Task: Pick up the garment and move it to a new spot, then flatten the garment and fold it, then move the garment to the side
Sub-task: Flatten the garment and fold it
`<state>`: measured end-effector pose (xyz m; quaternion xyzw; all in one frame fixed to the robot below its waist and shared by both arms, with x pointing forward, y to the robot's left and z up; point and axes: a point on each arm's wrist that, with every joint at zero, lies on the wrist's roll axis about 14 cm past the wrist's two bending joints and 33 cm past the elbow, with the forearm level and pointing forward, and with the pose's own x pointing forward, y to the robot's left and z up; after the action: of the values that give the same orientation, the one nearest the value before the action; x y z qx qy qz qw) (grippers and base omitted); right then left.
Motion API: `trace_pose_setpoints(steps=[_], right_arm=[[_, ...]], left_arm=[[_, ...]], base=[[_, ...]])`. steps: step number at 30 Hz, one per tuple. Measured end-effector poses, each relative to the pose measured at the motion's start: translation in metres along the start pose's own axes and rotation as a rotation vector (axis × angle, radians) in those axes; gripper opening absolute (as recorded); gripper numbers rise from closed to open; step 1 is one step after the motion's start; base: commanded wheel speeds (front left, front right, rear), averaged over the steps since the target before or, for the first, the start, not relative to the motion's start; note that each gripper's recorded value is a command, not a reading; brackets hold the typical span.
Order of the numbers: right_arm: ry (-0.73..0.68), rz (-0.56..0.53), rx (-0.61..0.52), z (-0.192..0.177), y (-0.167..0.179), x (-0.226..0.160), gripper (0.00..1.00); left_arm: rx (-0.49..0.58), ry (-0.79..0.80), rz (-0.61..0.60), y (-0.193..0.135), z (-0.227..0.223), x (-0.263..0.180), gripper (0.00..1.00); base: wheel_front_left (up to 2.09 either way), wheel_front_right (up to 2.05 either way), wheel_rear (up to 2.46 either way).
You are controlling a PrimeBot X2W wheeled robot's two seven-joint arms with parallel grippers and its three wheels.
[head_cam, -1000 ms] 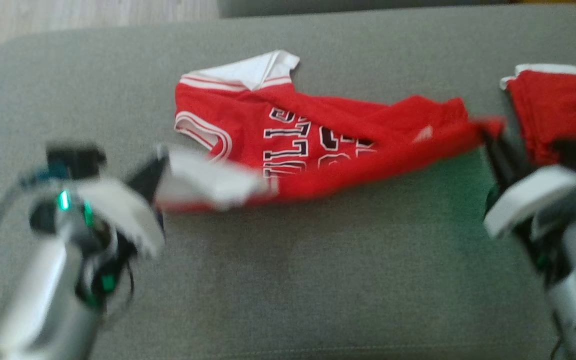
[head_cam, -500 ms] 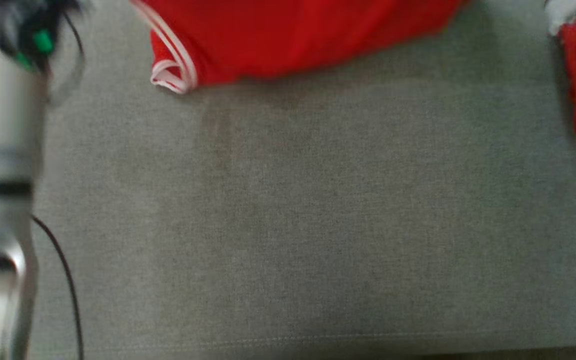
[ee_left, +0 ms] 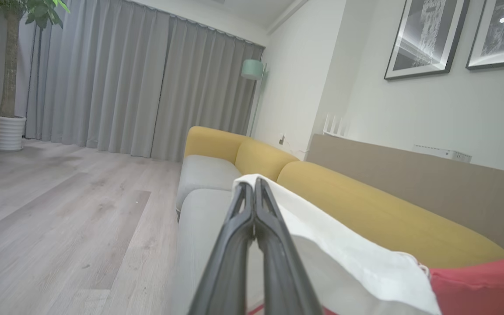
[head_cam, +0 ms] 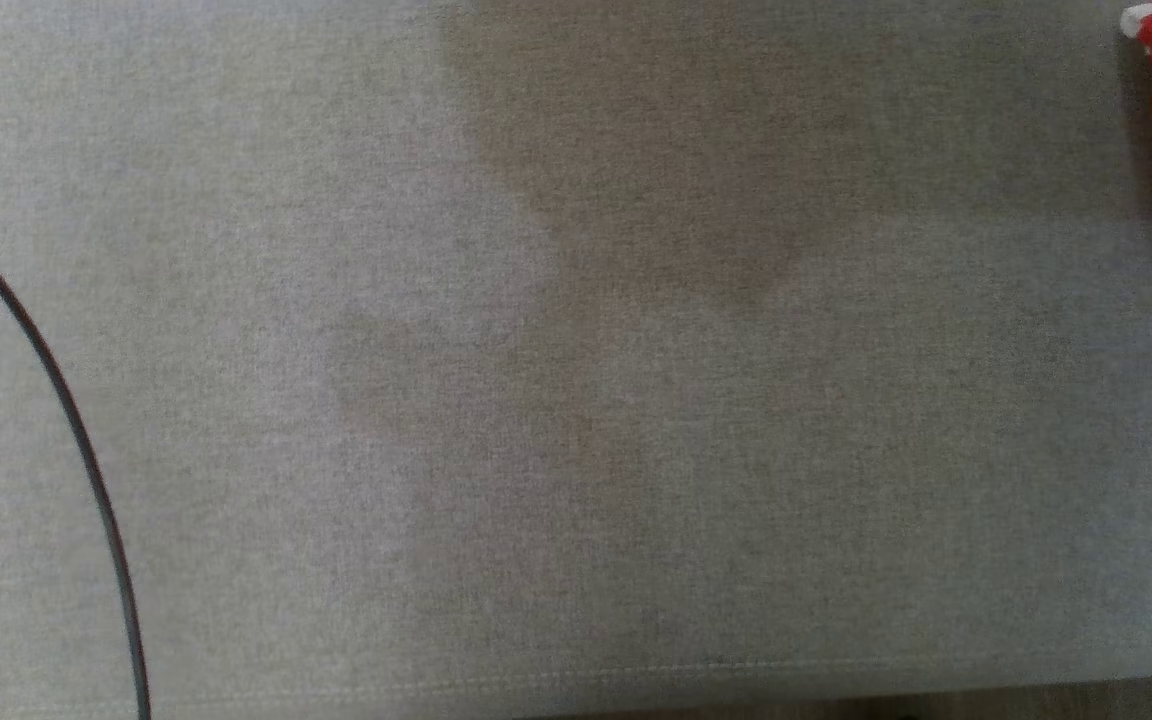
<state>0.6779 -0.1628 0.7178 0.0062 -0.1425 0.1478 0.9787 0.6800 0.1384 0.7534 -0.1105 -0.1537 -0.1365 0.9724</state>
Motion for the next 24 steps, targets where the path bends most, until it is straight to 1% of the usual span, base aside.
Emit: trace_pose_setpoints(steps=[3,5,7,11,14,17,19,24], right_arm=[[-0.029,0.010,-0.025,0.015,0.002,0.010,0.00],[-0.028,0.019,-0.039,0.014,0.004,0.015,0.00],[-0.011,0.031,-0.036,0.005,0.007,0.017,0.00],[0.075,0.075,-0.040,-0.033,0.022,0.013,0.00],[0.179,0.117,-0.035,-0.076,0.038,-0.009,0.00],[0.289,0.161,-0.034,-0.113,0.052,-0.040,0.00],[0.348,0.194,-0.028,-0.127,0.063,-0.061,0.00],[0.529,0.260,-0.026,-0.147,0.079,-0.117,0.00]], left_arm=[[0.010,-0.054,-0.004,-0.002,0.023,0.009,0.00],[0.011,-0.077,-0.003,-0.002,0.030,0.012,0.00],[0.002,-0.061,0.003,0.000,0.025,0.013,0.00],[0.041,0.056,-0.010,-0.001,-0.011,0.005,0.00],[0.050,0.152,-0.008,0.006,-0.045,-0.015,0.00],[0.081,0.302,-0.003,0.017,-0.079,-0.046,0.00],[0.091,0.400,-0.012,0.019,-0.097,-0.071,0.00],[0.053,0.626,-0.044,0.016,-0.122,-0.135,0.00]], base=[[0.00,0.00,0.00],[0.00,0.00,0.00],[0.00,0.00,0.00],[0.00,0.00,0.00],[0.00,0.00,0.00],[0.00,0.00,0.00],[0.00,0.00,0.00],[0.00,0.00,0.00]])
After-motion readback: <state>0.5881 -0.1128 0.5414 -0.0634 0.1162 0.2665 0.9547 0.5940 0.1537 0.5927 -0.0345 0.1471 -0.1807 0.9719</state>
